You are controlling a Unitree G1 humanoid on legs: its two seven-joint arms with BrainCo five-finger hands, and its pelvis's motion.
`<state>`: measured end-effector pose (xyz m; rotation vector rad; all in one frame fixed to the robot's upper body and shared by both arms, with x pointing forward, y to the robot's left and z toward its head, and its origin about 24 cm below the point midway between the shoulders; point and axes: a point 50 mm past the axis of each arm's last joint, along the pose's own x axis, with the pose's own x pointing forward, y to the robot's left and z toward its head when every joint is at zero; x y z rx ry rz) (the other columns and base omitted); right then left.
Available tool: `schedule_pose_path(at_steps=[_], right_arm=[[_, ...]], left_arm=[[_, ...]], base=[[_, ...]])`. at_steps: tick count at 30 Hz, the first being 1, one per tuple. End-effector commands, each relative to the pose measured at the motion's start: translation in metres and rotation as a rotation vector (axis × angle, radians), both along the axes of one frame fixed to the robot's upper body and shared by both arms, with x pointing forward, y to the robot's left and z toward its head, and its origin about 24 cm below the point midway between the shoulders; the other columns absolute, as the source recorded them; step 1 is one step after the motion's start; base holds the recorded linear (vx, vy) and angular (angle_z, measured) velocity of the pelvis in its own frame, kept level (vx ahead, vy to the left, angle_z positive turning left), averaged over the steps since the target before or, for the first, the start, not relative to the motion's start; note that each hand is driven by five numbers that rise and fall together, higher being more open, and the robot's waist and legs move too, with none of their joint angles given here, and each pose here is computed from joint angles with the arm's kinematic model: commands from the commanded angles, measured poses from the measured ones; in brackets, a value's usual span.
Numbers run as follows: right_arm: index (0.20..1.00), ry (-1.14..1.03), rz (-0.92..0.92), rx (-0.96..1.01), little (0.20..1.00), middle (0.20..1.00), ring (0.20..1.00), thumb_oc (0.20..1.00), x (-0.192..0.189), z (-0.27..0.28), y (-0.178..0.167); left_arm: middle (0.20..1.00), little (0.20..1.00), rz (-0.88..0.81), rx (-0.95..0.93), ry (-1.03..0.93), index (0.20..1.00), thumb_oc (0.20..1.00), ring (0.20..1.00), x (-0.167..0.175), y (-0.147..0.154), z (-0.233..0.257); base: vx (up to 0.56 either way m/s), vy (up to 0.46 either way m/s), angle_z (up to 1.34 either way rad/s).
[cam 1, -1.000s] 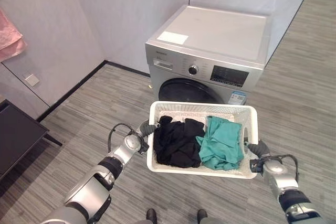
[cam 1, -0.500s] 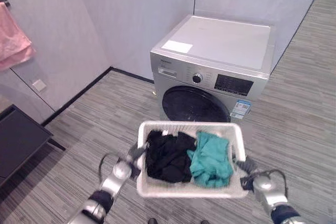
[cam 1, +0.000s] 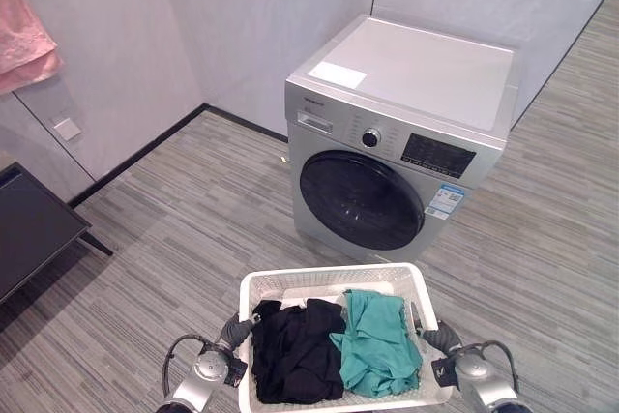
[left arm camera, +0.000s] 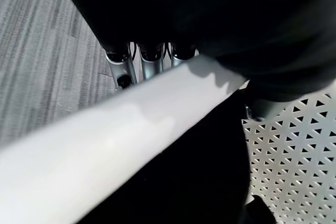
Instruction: Grab the laundry basket,head to the washer,open it,put in the laundry and shut it.
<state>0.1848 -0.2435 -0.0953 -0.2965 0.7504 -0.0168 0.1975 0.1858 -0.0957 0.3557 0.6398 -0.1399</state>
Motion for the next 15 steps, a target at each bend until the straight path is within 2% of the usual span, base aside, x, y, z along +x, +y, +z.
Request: schedule_pose_path(at_steps=[1,4,15], right_arm=[[0.200,-0.246,-0.001,-0.047,0.200,0.200,0.200,0.200,0.027,0.048,-0.029],[0.200,-0.350,-0.017,-0.081,0.200,0.200,0.200,0.200,0.020,0.074,-0.044],[0.200,-0.585,0.044,-0.127,0.200,0.200,0.200,0.200,0.008,0.150,-0.066]], left_arm=[[0.200,0.200,0.110,0.053,-0.271,0.200,0.200,0.200,0.053,0.042,0.056],[0.200,0.200,0.119,0.089,-0.419,0.200,0.200,0.200,0.058,0.058,0.091],[0.200,0.200,0.136,0.265,-0.717,0.200,0.200,0.200,0.042,0.108,0.181]], base=[[-0.07,0.044,-0.09],[-0.05,0.032,-0.14],[-0.07,0.067,-0.21]])
